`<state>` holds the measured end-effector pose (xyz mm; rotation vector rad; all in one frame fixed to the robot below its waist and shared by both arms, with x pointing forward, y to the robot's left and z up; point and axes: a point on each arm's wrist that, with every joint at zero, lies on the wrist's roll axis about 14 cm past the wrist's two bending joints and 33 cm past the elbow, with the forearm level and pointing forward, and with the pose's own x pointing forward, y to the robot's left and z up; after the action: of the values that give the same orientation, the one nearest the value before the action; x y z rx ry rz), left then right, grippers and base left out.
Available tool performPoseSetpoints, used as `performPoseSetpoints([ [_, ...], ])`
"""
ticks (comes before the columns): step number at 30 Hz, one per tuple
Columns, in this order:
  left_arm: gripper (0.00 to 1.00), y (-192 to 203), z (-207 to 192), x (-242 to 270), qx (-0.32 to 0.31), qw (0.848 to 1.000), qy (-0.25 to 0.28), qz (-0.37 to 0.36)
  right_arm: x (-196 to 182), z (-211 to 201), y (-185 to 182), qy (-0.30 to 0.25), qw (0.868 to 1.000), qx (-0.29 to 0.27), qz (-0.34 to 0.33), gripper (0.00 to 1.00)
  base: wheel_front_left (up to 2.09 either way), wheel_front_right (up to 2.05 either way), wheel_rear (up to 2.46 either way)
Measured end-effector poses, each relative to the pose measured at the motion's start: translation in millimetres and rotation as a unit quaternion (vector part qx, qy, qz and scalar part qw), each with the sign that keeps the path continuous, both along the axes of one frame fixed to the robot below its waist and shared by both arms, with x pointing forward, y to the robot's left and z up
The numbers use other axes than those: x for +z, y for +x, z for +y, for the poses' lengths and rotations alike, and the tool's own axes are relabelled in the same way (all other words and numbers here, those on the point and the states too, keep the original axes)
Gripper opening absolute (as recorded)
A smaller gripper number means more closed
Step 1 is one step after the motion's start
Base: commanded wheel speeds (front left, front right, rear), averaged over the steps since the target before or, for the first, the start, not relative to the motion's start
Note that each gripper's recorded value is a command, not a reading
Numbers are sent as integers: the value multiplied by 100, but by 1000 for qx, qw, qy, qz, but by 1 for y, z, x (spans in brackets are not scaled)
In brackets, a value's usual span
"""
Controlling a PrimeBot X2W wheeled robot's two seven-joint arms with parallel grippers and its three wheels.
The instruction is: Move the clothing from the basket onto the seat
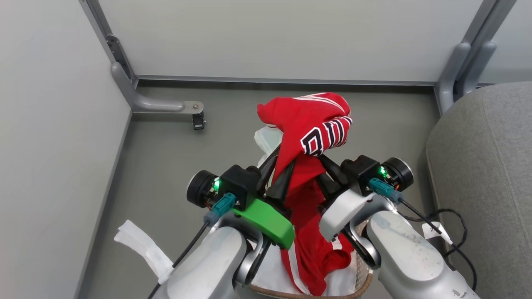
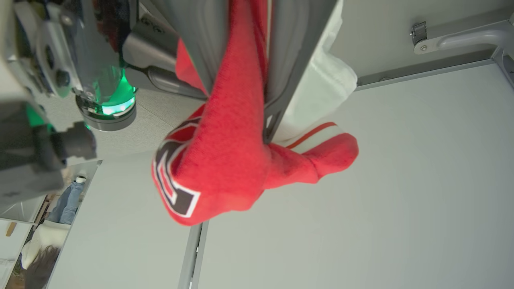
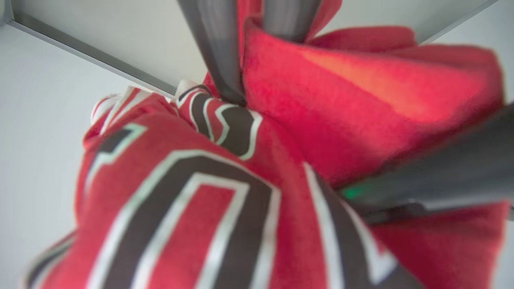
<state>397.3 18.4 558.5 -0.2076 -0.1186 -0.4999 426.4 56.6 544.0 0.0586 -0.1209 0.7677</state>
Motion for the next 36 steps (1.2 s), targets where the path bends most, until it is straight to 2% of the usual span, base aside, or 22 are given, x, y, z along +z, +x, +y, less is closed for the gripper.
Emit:
performPoseSetpoints([
  [1,55,1,0,1,0,1000,2,-3,0,-2,0,-1,1000,-3,0,0,0,0,0],
  [2,100,1,-1,2,-1,1000,2,-4,-1,-4,1,-2,1000,-7,-1,0,0,0,0],
  [12,100,2,-19,-8,-35,999,5,2,-8,-57,7,-2,997,-82,10,0,0,0,0],
  [22,100,-1,-59,-22,-96,995,7,15,-8,-128,4,3,984,-180,9,0,0,0,0],
  [29,100,-10,-96,-28,-159,987,24,6,-1,-184,-10,9,967,-254,-2,0,0,0,0],
  [36,100,-25,-135,-31,-225,974,24,2,13,-244,-29,-2,942,-336,-26,0,0,0,0],
])
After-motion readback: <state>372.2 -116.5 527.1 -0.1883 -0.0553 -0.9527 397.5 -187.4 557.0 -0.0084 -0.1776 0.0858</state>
